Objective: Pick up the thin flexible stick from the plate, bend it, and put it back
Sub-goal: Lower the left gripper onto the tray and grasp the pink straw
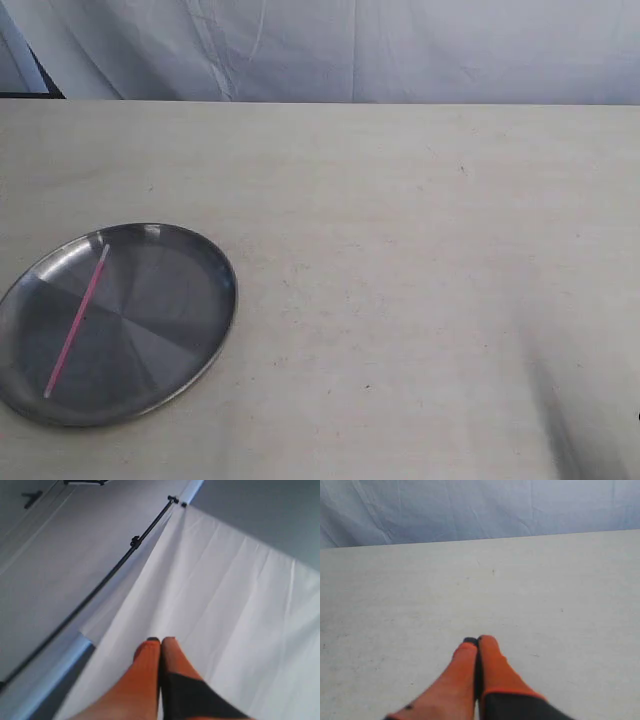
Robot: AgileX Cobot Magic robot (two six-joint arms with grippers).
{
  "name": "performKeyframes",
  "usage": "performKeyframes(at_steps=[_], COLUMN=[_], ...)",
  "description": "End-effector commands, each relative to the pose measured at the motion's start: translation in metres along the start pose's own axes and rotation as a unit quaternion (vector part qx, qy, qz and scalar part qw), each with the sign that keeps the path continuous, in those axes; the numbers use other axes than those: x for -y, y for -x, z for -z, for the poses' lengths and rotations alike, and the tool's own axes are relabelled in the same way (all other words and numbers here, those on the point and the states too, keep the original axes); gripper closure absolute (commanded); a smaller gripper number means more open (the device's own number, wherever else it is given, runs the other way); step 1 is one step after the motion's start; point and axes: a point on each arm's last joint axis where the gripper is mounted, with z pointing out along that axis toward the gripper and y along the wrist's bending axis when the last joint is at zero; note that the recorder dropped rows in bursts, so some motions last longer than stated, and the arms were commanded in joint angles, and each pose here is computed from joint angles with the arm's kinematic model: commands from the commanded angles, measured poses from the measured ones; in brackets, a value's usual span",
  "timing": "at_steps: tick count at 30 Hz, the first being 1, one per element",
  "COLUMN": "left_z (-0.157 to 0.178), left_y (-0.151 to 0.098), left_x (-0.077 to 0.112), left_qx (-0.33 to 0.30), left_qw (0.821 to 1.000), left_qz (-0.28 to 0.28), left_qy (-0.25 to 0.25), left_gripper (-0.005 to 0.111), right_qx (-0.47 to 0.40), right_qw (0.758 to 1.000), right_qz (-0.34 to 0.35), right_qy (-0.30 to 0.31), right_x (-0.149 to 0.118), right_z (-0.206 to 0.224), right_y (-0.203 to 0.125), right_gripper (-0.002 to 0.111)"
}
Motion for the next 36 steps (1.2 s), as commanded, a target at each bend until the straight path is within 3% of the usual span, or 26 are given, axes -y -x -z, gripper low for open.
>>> performKeyframes(at_steps=[1,4,7,12,15,16,18,19,20,21,22,23,24,25,26,27,28,29,31,33,36], left_z=[0.001,0.001,0.005,-0.007,-0.034,-0.046,-0.071,-0.085,-0.096,-0.106,-0.12,-0.139,-0.145,-0.153,-0.153,-0.148,-0.145,-0.138,-0.13,-0.126,-0.119], left_y=[-0.003,-0.011,-0.027,-0.023,-0.013,-0.012,-0.014,-0.023,-0.026,-0.033,-0.048,-0.068,-0.082,-0.112,-0.126,-0.153,-0.162,-0.181,-0.199,-0.208,-0.216], left_x=[-0.002,-0.005,-0.008,0.009,0.025,0.032,0.044,0.047,0.051,0.051,0.048,0.044,0.04,0.032,0.029,0.024,0.023,0.021,0.017,0.012,0.001], left_qx=[-0.013,-0.052,-0.129,-0.257,-0.345,-0.386,-0.473,-0.545,-0.593,-0.634,-0.686,-0.748,-0.775,-0.809,-0.824,-0.853,-0.864,-0.887,-0.904,-0.908,-0.909], left_qw=[0.97,0.962,0.935,0.943,0.928,0.913,0.865,0.815,0.776,0.738,0.686,0.613,0.578,0.532,0.512,0.472,0.455,0.417,0.381,0.369,0.354], left_qz=[0.24,0.265,0.316,0.165,0.02,-0.036,-0.13,-0.169,-0.194,-0.205,-0.212,-0.219,-0.219,-0.206,-0.199,-0.185,-0.181,-0.173,-0.175,-0.163,-0.168], left_qy=[0.014,0.042,0.095,0.13,0.138,0.128,0.102,0.103,0.099,0.105,0.118,0.127,0.131,0.139,0.141,0.127,0.118,0.1,0.081,0.112,0.14], left_gripper=[0.107,0.107,0.107,0.107,0.107,0.107,0.107,0.107,0.107,0.107,0.107,0.107,0.107,0.107,0.105,0.101,0.098,0.09,0.076,0.067,0.067], right_qx=[0.006,0.006,0.006,0.006,0.006,0.006,0.006,0.006,0.006,0.006,0.006,0.006,0.006,0.006,0.006,0.006,0.006,0.006,0.006,0.006,0.006], right_qw=[1.0,1.0,1.0,1.0,1.0,1.0,1.0,1.0,1.0,1.0,1.0,1.0,1.0,1.0,1.0,1.0,1.0,1.0,1.0,1.0,1.0], right_qz=[0.0,0.0,0.0,0.0,0.0,0.0,0.0,0.0,0.0,-0.001,-0.001,-0.001,-0.001,-0.001,-0.001,-0.001,-0.001,-0.001,-0.001,-0.001,-0.001], right_qy=[-0.002,-0.002,-0.002,-0.002,-0.002,-0.002,-0.002,-0.002,-0.002,-0.002,-0.002,-0.002,-0.002,-0.002,-0.002,-0.002,-0.002,-0.002,-0.002,-0.002,-0.002], right_x=[0.0,0.0,0.0,0.0,0.0,0.0,0.0,0.0,0.0,0.0,0.0,0.0,0.0,0.0,0.0,0.0,0.0,0.0,0.0,0.0,0.0], right_z=[0.0,0.0,0.0,0.0,0.0,0.0,0.0,0.0,0.0,0.0,0.0,0.0,0.0,0.0,0.0,0.0,0.0,0.0,0.0,0.0,0.0], right_y=[0.001,0.001,0.001,0.001,0.001,0.001,0.001,0.001,0.001,0.001,0.001,0.001,0.001,0.001,0.001,0.001,0.001,0.001,0.001,0.001,0.001], right_gripper=[0.108,0.108,0.108,0.108,0.108,0.108,0.108,0.108,0.108,0.108,0.108,0.108,0.108,0.108,0.108,0.108,0.108,0.108,0.108,0.108,0.108])
